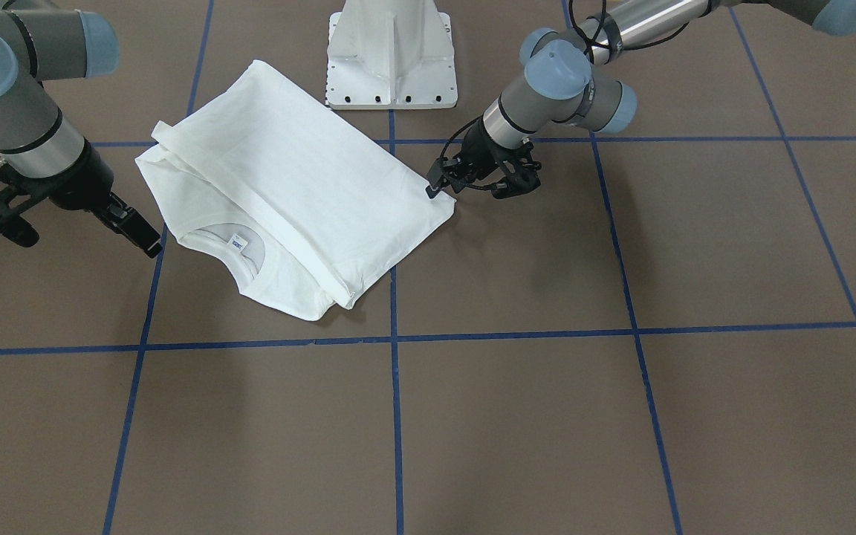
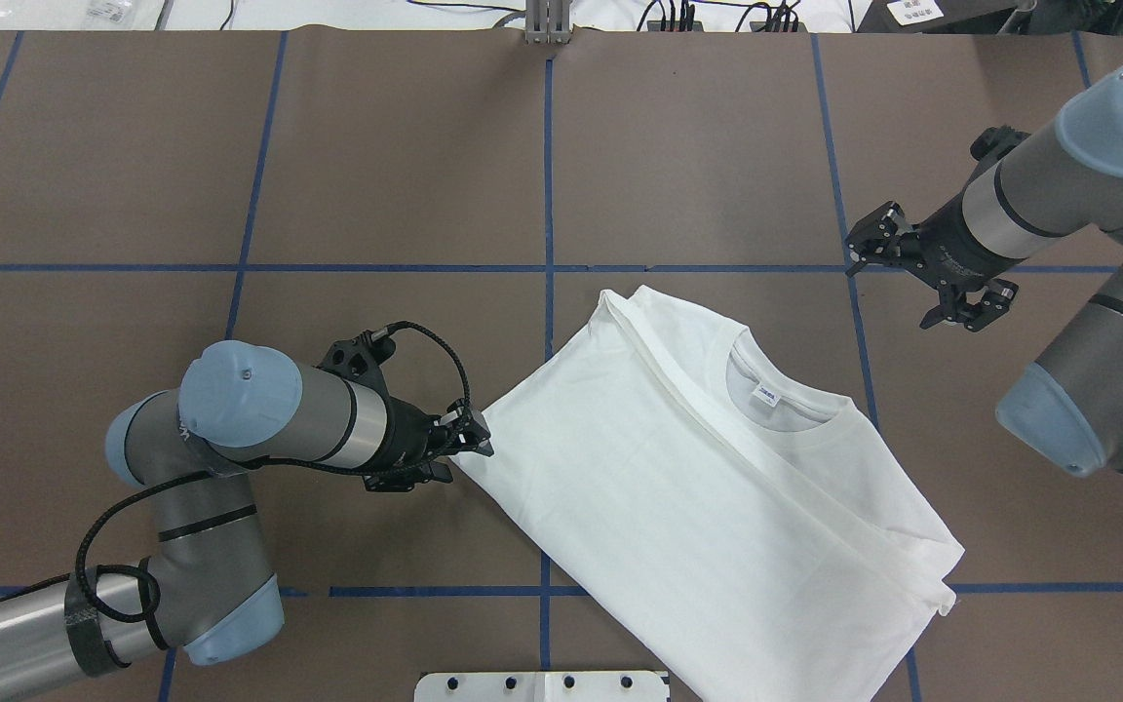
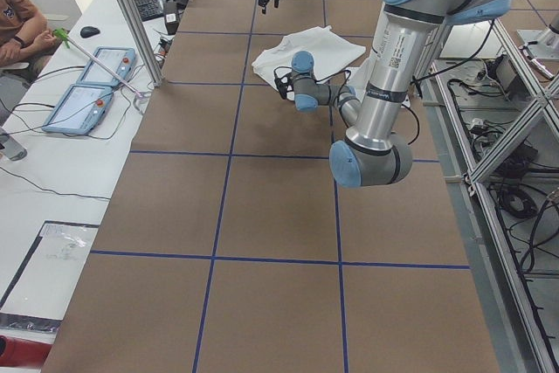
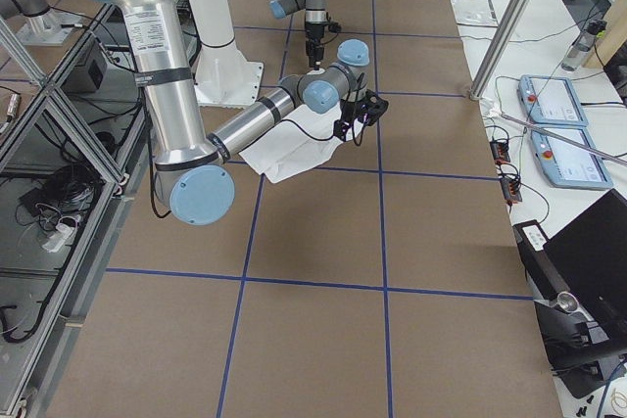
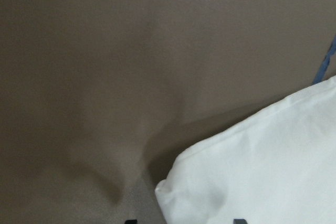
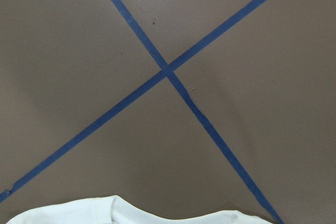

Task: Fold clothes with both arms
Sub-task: 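Grasp the shirt corner with the left gripper and pull it farther from the robot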

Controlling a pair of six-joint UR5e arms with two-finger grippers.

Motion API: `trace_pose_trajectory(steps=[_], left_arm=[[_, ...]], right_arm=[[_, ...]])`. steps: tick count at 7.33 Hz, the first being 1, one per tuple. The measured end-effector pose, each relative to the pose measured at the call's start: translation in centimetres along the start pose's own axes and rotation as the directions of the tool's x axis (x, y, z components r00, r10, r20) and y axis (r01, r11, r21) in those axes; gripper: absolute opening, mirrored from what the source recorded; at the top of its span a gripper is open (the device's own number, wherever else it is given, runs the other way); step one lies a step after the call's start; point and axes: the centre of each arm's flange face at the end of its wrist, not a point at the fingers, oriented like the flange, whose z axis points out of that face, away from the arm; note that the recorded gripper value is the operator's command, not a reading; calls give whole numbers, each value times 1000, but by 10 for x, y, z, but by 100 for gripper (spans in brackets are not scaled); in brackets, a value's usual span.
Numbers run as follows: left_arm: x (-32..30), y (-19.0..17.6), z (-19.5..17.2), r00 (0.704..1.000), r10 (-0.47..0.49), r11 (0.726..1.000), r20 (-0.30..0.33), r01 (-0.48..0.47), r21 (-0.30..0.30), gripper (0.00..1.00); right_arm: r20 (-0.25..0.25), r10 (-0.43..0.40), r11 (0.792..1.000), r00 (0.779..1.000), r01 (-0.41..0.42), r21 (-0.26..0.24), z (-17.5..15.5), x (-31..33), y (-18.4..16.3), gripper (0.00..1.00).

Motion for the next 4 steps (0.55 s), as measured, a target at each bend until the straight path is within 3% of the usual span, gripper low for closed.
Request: trace_pose_trajectory(steps=[1, 2, 4], left_arm=[[-1, -1, 2, 1000, -1, 1000, 2, 1, 5, 36], [-3, -3, 5, 1000, -4, 1000, 8, 3, 11, 0], [-5, -13, 5, 1000, 4, 999, 10, -4, 41, 0]], right_arm=[[1, 2, 1000, 1000, -2, 0, -1, 0, 0, 100], [1, 3, 1000, 1000, -3, -1, -1, -1, 0, 100], [-2, 11, 1000, 1000, -11, -5, -1, -2, 1, 100]])
